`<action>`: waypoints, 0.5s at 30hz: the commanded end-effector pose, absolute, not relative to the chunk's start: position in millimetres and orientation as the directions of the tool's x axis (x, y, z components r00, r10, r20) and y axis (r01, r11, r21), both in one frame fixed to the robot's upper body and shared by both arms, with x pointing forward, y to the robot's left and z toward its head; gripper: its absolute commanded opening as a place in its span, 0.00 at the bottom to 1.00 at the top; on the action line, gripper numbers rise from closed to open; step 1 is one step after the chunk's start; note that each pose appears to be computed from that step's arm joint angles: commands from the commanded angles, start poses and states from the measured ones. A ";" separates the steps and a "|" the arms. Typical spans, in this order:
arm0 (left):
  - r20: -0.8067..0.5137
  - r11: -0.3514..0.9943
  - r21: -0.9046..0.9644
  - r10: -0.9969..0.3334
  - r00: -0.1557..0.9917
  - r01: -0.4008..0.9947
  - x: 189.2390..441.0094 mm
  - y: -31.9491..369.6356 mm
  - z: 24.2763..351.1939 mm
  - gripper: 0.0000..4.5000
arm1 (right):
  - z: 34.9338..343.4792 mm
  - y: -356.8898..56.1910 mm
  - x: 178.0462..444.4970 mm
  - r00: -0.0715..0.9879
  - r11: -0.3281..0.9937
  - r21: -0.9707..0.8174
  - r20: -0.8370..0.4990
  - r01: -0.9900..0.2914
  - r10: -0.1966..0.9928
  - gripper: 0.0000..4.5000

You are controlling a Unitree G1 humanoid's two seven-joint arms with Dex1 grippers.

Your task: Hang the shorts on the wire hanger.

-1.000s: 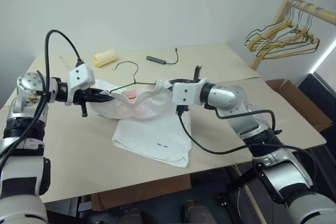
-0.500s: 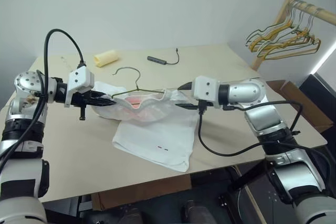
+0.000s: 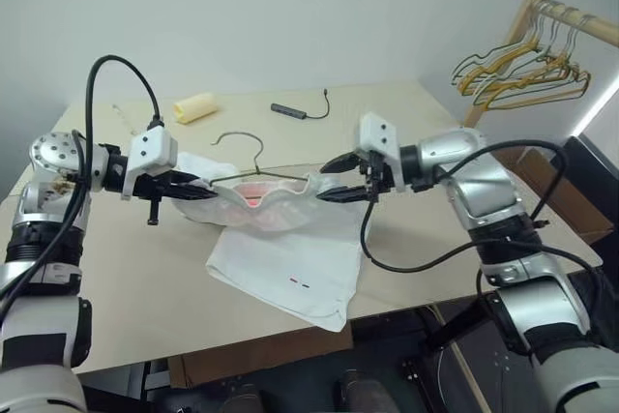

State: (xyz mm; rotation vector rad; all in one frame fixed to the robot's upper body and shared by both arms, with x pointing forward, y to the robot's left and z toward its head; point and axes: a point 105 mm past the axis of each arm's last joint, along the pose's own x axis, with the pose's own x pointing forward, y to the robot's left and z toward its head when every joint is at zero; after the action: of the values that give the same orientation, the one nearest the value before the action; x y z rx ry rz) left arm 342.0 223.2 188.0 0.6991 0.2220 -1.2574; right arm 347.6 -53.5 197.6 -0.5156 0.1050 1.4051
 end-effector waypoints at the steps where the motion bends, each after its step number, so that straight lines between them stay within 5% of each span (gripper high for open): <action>1: -0.469 0.133 0.421 -0.815 0.341 0.897 341.9 220.0 204.3 0.01 | 208.2 -45.9 349.8 0.181 0.066 -0.305 -0.367 -0.950 0.913 0.64; 6: -0.469 0.134 0.422 -0.814 0.342 0.897 341.4 220.2 204.4 0.01 | 205.9 -42.2 351.6 0.177 0.073 -0.283 -0.361 -0.956 0.916 0.51; 12: -0.435 0.136 0.412 -0.839 0.326 0.901 340.7 215.7 210.2 0.01 | 201.9 -41.6 353.2 0.199 0.081 -0.310 -0.370 -0.947 0.907 0.06; 15: -0.434 0.136 0.417 -0.839 0.328 0.899 342.0 214.7 210.2 0.01 | 200.6 -41.2 353.1 0.203 0.081 -0.321 -0.370 -0.944 0.907 0.01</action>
State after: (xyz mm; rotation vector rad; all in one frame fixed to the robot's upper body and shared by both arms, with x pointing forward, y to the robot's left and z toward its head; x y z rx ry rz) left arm 340.9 222.0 188.7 0.6641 0.2108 -1.2640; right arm 353.1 -44.3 188.5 -0.5211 0.1397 1.3936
